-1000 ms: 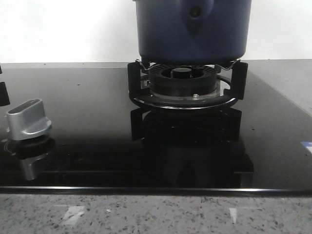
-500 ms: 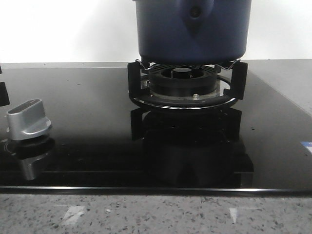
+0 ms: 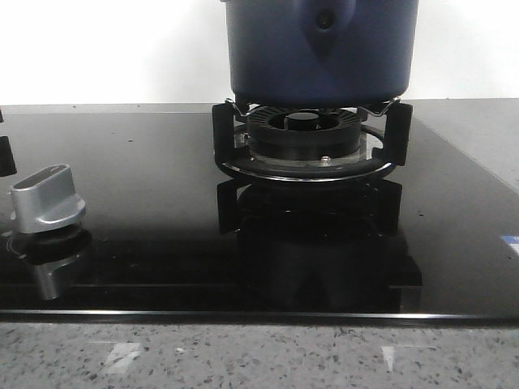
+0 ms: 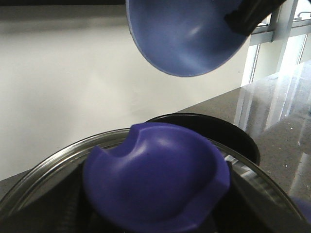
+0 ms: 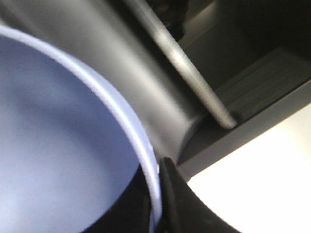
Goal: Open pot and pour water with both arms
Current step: 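Tilt the bowl with the right gripper, pouring water into the saucepan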
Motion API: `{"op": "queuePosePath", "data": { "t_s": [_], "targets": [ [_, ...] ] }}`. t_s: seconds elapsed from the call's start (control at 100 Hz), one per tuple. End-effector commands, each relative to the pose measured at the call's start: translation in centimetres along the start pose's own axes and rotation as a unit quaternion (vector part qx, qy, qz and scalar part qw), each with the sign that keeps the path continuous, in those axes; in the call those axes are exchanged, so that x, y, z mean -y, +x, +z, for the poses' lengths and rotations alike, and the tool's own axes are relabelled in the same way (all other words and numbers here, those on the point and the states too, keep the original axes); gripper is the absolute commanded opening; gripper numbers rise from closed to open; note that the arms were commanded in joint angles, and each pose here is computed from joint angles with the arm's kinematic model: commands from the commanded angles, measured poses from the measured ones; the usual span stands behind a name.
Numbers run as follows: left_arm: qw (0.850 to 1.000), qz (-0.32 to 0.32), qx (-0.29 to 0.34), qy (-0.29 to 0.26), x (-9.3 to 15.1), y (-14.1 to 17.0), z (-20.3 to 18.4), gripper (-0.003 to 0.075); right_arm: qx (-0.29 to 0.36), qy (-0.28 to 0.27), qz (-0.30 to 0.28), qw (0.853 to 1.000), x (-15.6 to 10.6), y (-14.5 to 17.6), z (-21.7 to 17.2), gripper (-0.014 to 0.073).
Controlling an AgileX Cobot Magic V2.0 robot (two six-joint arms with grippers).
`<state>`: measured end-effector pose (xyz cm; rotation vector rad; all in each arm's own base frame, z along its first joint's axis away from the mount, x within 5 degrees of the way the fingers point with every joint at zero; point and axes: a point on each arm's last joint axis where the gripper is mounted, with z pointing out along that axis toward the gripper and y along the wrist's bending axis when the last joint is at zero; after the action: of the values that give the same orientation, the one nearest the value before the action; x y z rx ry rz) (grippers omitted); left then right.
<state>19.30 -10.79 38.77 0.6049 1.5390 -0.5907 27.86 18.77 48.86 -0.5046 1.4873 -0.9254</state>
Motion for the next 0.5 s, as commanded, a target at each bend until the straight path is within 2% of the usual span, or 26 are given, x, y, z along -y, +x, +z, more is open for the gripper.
{"op": "queuePosePath", "data": {
  "t_s": [0.0,0.28,0.43,0.49],
  "targets": [
    [0.999,-0.018,0.039,0.009,0.6,-1.9,-0.7,0.0316,0.001,0.03,0.007,1.0,2.0,0.3,-0.6,-0.0047],
    [0.999,-0.018,0.039,0.012,0.6,-1.9,-0.7,0.0316,-0.037,-0.008,-0.026,0.999,-2.0,2.5,-0.4,-0.0047],
    [0.999,-0.018,0.039,0.012,0.6,-1.9,-0.7,0.0316,-0.048,-0.005,-0.023,0.999,-2.1,2.8,-0.4,-0.0047],
    [0.999,-0.018,0.039,0.012,0.6,-1.9,-0.7,0.0316,-0.055,0.002,-0.004,0.998,-1.7,3.0,-0.5,-0.0047]
  ]
}}
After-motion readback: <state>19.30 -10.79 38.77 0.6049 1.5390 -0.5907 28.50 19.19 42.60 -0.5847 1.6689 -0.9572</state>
